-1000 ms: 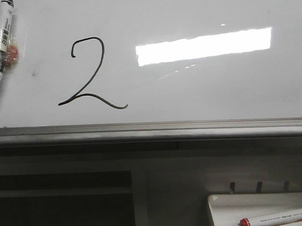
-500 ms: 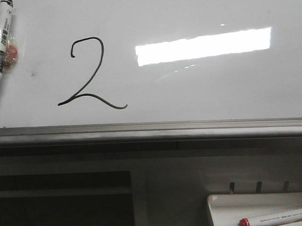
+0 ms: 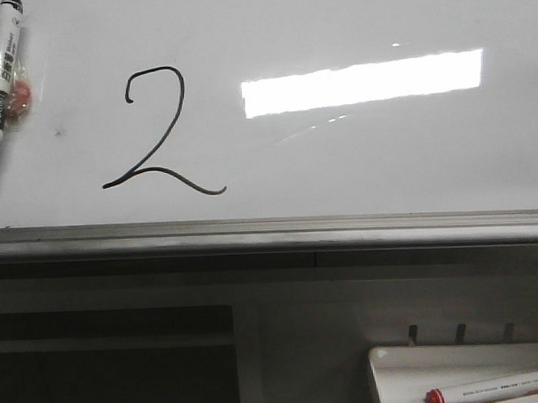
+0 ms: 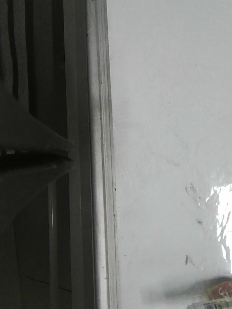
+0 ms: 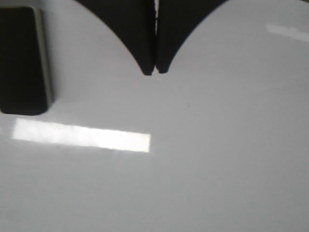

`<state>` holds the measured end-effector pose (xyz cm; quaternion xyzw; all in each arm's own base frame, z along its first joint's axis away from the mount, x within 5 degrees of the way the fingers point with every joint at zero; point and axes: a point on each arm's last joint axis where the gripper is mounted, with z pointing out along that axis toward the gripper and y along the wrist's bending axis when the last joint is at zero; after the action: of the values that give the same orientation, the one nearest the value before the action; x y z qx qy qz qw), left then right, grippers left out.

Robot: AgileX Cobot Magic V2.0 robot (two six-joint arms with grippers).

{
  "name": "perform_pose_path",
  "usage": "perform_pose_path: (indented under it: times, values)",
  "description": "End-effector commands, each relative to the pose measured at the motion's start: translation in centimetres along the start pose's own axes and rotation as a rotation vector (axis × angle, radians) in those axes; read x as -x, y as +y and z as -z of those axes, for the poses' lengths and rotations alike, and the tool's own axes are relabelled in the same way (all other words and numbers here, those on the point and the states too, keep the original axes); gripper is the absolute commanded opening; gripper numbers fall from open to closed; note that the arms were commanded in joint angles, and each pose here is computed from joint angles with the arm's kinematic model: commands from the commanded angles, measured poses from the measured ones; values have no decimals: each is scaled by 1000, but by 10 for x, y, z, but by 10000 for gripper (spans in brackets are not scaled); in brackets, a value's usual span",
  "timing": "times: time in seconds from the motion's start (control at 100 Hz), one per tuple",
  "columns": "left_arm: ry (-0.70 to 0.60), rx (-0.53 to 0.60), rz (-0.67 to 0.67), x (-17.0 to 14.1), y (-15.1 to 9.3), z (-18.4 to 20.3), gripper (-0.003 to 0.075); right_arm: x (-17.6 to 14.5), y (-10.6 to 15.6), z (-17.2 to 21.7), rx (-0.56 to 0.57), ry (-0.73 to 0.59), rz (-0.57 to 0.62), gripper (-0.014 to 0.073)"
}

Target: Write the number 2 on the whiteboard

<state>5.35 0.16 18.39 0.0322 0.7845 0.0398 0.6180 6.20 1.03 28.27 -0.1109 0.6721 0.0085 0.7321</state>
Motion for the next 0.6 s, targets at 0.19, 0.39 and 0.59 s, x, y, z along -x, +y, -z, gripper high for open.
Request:
perform_pose_path:
  times: [0.19, 0.39, 0.59]
  values:
    - [-87, 9, 12, 4, 0, 1, -20, 13, -9, 0, -134, -74, 11, -51]
    - [-87, 9, 12, 4, 0, 1, -20, -8, -8, -2, -153, -21, -39, -51]
    - [-87, 9, 12, 4, 0, 1, -20, -45, -6, 1, -205, 42, -131, -51]
